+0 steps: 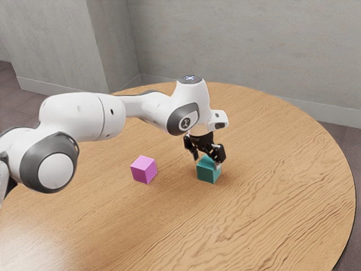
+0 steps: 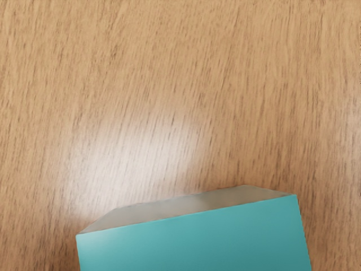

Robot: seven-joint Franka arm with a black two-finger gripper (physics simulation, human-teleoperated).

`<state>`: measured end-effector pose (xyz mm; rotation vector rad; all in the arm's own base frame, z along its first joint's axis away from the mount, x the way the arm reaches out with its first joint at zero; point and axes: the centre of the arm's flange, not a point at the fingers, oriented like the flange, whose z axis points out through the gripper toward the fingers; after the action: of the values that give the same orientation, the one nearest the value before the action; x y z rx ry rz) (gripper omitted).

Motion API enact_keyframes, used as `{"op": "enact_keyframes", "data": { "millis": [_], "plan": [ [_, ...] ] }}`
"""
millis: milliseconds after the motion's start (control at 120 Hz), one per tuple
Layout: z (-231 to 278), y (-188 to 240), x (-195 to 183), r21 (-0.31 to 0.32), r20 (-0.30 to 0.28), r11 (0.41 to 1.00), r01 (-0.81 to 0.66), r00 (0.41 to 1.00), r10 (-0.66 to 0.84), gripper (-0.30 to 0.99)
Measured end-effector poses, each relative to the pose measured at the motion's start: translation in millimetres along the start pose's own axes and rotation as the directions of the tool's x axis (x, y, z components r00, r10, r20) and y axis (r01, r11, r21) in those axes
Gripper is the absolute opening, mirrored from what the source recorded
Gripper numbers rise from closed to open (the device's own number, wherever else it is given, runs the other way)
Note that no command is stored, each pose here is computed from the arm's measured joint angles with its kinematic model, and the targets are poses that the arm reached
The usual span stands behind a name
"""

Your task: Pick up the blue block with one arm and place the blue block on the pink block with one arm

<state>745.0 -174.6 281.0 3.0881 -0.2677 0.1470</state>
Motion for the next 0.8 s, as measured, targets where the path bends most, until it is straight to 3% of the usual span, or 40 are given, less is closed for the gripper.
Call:
{"op": "enact_keyframes", "data": {
  "millis": [533,800],
  "plan": [
    [17,2,5,-0.008,0.013,1.0,-0.006,1.0,0.006,0.69],
    [19,2,5,-0.01,0.014,1.0,-0.009,1.0,0.009,0.63]
  ]
}}
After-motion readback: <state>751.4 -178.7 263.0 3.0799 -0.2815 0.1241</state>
